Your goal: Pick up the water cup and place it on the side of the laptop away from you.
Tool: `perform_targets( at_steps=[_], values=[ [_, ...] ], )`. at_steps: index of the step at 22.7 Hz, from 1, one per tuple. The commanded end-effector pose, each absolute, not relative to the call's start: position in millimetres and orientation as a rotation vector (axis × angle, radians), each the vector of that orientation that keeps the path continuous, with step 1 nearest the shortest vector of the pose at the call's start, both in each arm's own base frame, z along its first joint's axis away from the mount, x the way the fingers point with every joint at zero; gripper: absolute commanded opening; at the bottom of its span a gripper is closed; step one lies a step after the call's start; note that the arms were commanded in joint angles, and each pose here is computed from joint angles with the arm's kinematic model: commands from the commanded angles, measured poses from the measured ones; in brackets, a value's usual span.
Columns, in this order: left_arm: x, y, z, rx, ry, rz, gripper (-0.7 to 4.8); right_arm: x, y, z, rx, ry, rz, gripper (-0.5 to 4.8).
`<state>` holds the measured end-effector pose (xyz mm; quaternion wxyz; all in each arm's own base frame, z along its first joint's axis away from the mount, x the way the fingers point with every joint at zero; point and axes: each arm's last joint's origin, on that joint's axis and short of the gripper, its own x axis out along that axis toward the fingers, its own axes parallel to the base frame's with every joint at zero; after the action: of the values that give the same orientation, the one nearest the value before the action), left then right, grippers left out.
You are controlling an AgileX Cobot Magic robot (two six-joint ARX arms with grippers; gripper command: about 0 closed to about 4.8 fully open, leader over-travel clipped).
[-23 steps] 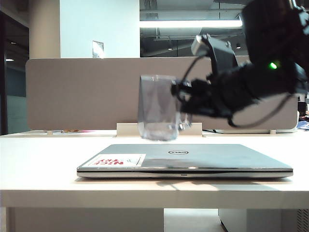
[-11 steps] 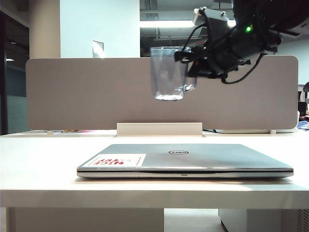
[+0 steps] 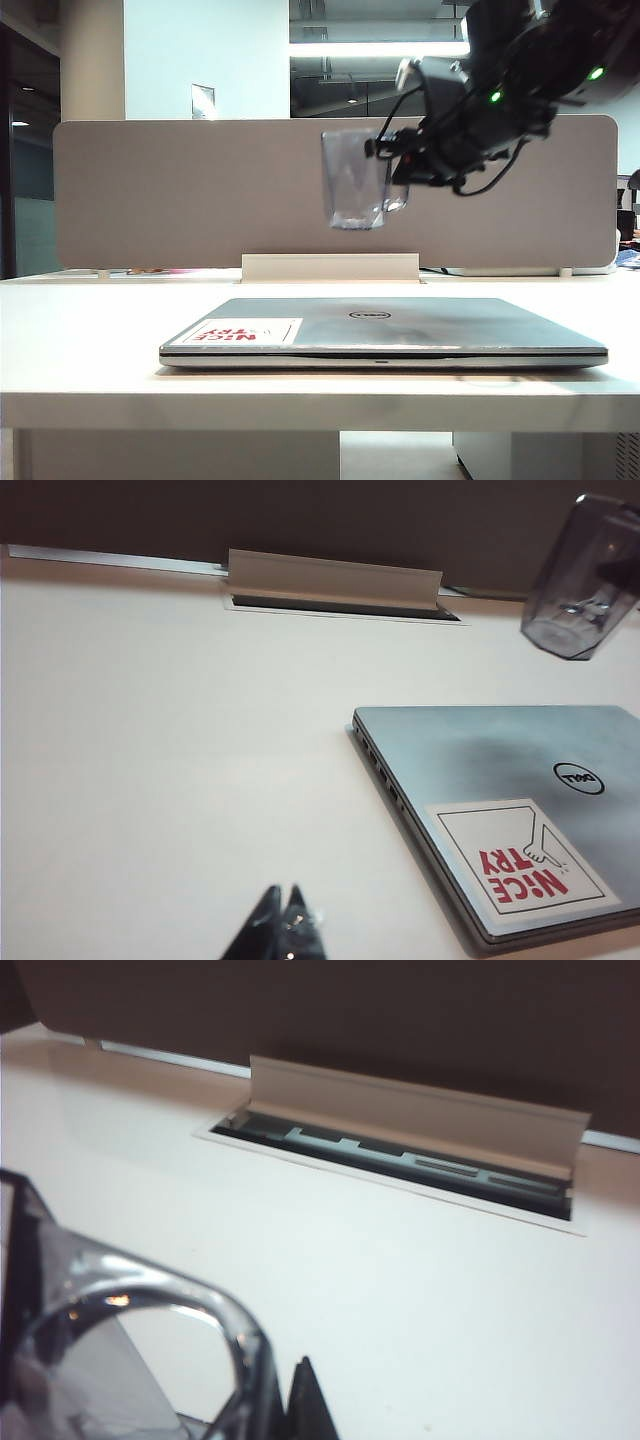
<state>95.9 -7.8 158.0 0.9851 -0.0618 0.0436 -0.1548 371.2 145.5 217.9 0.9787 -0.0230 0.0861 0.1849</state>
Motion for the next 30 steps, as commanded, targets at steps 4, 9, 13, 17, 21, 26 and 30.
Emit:
perform_targets(
  at_steps=[4, 9, 13, 17, 21, 26, 30],
  values=[
    [95.7, -8.1, 159.1, -0.124, 0.084, -0.320, -0.06, 405.1, 152.2, 207.9, -0.048, 0.192, 0.359, -0.02],
    [95.8, -8.1, 159.0, -0.124, 0.086, -0.318, -0.06, 438.7, 145.3, 197.4, -0.032, 0.211, 0.313, -0.02],
    [95.8, -8.0, 158.9, -0.124, 0.087, -0.315, -0.06, 453.3, 144.5, 185.2, -0.032, 0.221, 0.299, -0.02],
    [95.8, -7.9, 158.8, -0.124, 0.087, -0.313, -0.06, 464.9, 145.9, 172.6, -0.032, 0.220, 0.294, -0.02],
    [95.8, -7.9, 158.9, -0.124, 0.087, -0.313, -0.06, 470.8, 145.1, 168.4, -0.012, 0.228, 0.248, -0.02],
    [95.8, -7.9, 158.8, -0.124, 0.087, -0.313, -0.06, 471.2, 143.5, 168.6, -0.006, 0.233, 0.251, -0.02],
    [95.7, -8.0, 157.8, -0.126, 0.098, -0.313, -0.06, 470.3, 142.9, 173.8, -0.006, 0.230, 0.254, -0.02]
  ],
)
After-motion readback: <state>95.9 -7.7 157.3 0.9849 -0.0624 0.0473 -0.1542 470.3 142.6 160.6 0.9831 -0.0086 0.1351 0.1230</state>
